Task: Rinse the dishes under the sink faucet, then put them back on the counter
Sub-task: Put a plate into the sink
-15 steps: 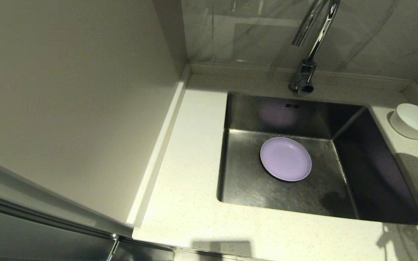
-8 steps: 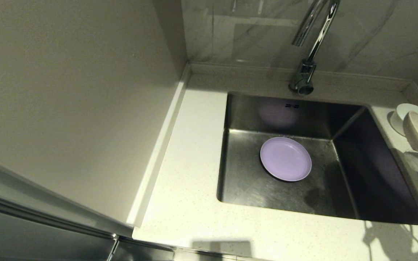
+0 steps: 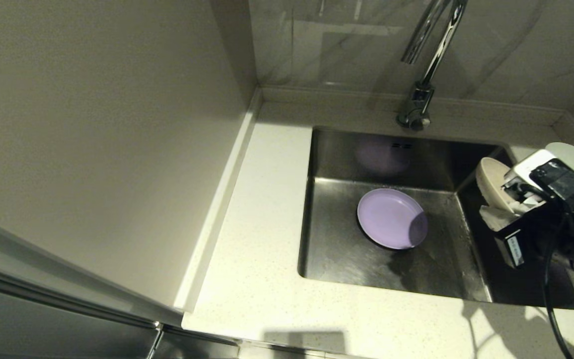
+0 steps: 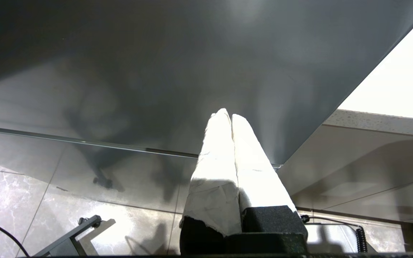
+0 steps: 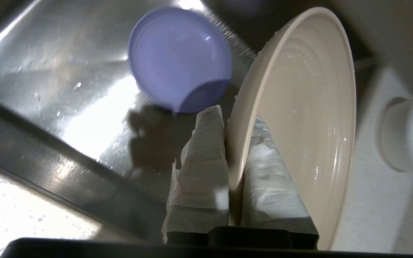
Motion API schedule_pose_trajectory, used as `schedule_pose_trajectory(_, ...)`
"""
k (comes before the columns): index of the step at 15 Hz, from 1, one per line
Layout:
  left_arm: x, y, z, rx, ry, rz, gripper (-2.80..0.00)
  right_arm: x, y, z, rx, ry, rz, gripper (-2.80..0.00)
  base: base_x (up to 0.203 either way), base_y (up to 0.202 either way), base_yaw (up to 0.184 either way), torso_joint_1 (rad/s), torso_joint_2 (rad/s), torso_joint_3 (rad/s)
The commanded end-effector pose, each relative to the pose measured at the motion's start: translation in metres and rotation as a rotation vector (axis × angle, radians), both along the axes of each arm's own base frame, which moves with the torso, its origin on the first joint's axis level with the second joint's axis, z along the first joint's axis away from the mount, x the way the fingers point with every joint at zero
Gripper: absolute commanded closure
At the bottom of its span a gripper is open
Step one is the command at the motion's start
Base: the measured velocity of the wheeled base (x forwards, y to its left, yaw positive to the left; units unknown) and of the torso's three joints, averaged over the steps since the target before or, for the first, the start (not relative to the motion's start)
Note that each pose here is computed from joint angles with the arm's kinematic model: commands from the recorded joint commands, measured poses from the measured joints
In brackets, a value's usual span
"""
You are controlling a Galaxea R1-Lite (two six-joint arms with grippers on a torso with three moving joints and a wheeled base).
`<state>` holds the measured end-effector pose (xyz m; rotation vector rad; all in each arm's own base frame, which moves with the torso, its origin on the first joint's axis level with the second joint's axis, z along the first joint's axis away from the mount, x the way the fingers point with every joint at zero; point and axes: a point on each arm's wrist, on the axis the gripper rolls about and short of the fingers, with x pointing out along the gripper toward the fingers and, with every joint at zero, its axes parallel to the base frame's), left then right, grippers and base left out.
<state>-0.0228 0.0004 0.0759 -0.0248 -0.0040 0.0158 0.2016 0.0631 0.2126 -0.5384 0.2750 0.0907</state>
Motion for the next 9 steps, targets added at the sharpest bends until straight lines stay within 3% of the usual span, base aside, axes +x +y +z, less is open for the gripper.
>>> schedule_pose_trajectory(1, 0.000, 0.000, 0.000, -0.001, -0.004, 0.001, 0.00, 0.027, 0.011, -0.027, -0.035, 0.094, 0.007, 0.00, 0.000, 0.000, 0.000, 0.000, 0.00, 0.000)
schedule_pose_trajectory(5, 0.000, 0.000, 0.000, 0.000, -0.004, 0.001, 0.00, 0.075, 0.028, -0.068, -0.045, 0.121, 0.007, 0.00, 0.000, 0.000, 0.000, 0.000, 0.00, 0.000)
schedule_pose_trajectory(9, 0.000, 0.000, 0.000, -0.001, -0.004, 0.001, 0.00, 0.118, 0.044, -0.093, -0.056, 0.147, 0.008, 0.00, 0.000, 0.000, 0.000, 0.000, 0.00, 0.000)
